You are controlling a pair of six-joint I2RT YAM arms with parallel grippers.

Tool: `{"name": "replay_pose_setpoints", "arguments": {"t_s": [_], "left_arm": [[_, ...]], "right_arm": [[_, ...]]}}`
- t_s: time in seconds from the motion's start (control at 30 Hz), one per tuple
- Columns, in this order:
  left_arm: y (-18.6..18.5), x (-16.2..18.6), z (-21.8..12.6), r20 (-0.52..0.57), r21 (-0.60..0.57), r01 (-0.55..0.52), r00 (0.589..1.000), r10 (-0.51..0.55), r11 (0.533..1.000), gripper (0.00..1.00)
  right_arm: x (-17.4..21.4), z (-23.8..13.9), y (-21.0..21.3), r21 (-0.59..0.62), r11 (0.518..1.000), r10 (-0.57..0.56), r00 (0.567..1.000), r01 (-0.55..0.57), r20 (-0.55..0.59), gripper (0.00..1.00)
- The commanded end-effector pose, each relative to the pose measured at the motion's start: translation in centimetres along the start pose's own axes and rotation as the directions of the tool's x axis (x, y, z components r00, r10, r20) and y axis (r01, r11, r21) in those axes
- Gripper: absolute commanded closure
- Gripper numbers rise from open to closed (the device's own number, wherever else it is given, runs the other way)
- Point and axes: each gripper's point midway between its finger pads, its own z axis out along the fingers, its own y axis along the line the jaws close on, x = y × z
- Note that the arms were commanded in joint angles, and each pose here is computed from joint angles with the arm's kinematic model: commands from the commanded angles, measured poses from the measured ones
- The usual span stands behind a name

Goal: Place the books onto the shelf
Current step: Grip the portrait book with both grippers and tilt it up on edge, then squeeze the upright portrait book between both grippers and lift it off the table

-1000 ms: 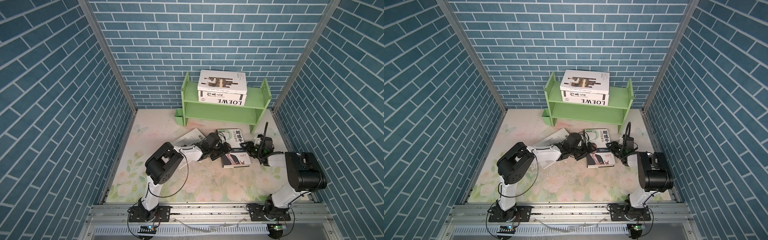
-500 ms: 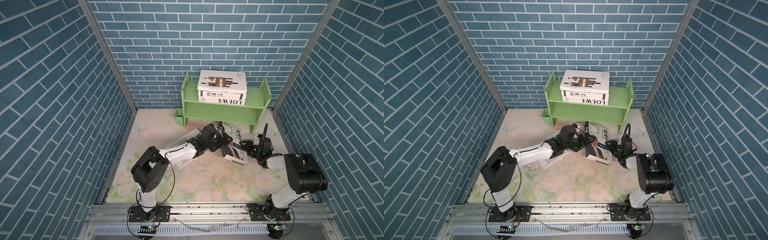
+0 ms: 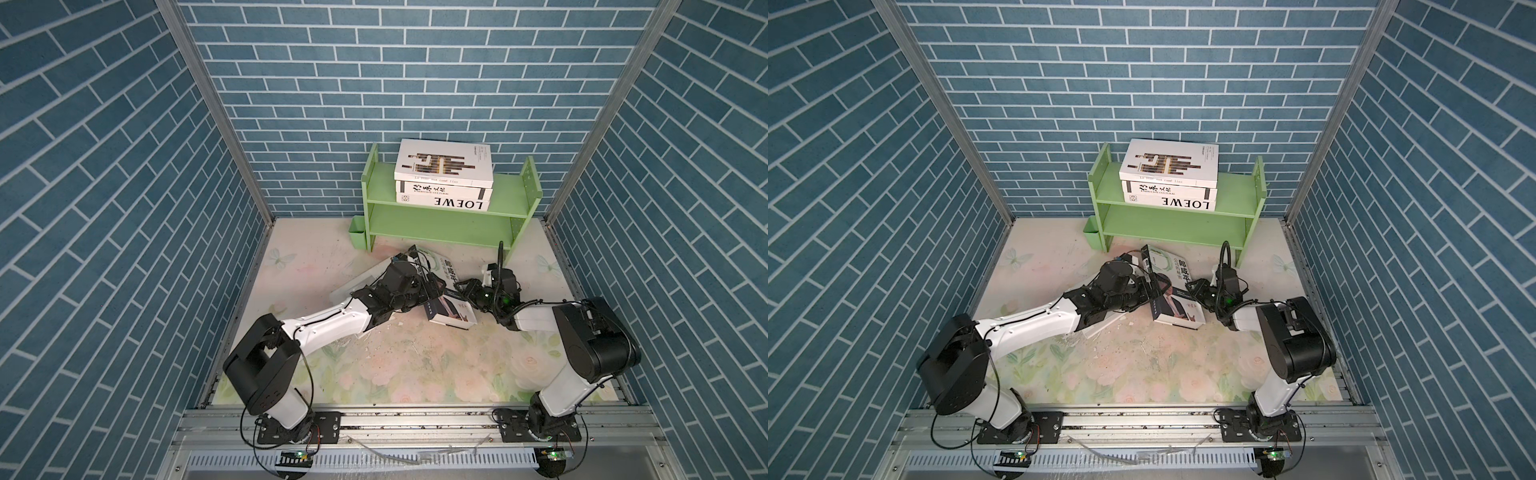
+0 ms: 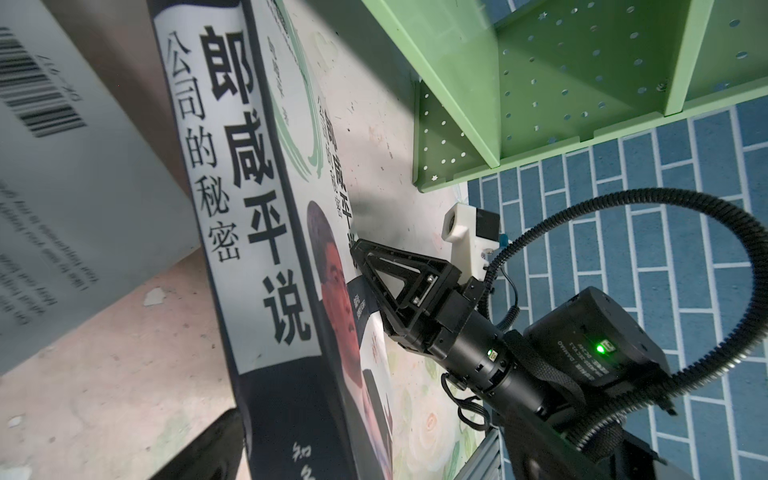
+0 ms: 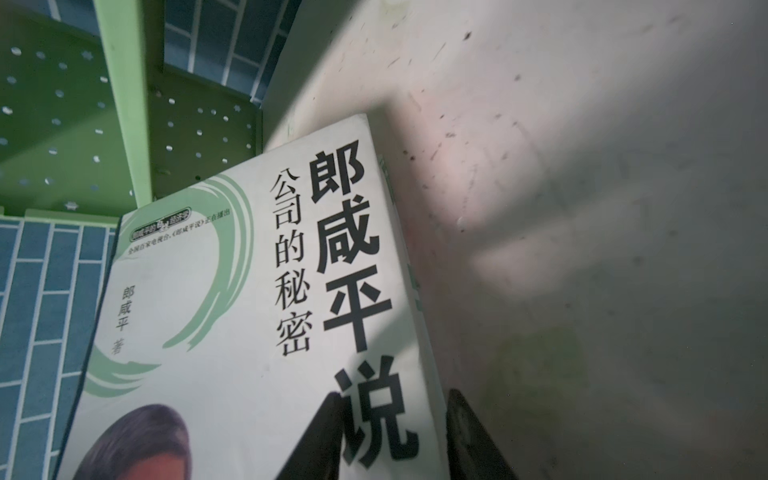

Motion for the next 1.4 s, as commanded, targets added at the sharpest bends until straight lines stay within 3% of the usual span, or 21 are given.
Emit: {"name": "replay_pose_setpoints", "arguments": {"t_s": [0.0,0.23,0.4,0.57,0.97,1.37], "left_arm": [[-0.5,0.7,-0.8,-0.012,0.03,-0.023,1.0,0.023,0.999,0.01],[7.6,-0.5,-5.0,0.096,-0.288,-0.027,0.994,0.057,0.957,0.0],[10.6,-1.3,-7.2,0.138,-0.334,0.02,0.99,0.028,0.943,0.0],[10.4,-2.5,-6.8,0.11,-0.236,0.038,0.994,-0.012,0.971,0.0],[8.3,-4.2,-0.6,-0.018,-0.06,0.074,0.997,-0.075,0.995,0.01],[7.5,-4.6,2.0,-0.06,0.021,0.1,0.993,-0.098,0.995,0.22]], "right_arm": [[5.9,1.5,0.7,0.0,0.998,0.065,0.976,-0.066,-0.208,0.59],[6.6,2.6,-0.4,0.042,0.997,0.066,0.973,-0.058,-0.222,0.59],[6.5,2.7,-0.9,0.081,0.996,0.044,0.973,-0.026,-0.228,0.58],[5.9,2.9,-0.4,0.089,0.996,0.024,0.973,-0.003,-0.23,0.58],[5.5,3.0,-0.3,0.107,0.994,0.026,0.975,-0.003,-0.219,0.57],[5.3,2.9,0.0,0.106,0.994,0.023,0.976,0.0,-0.215,0.57]]}}
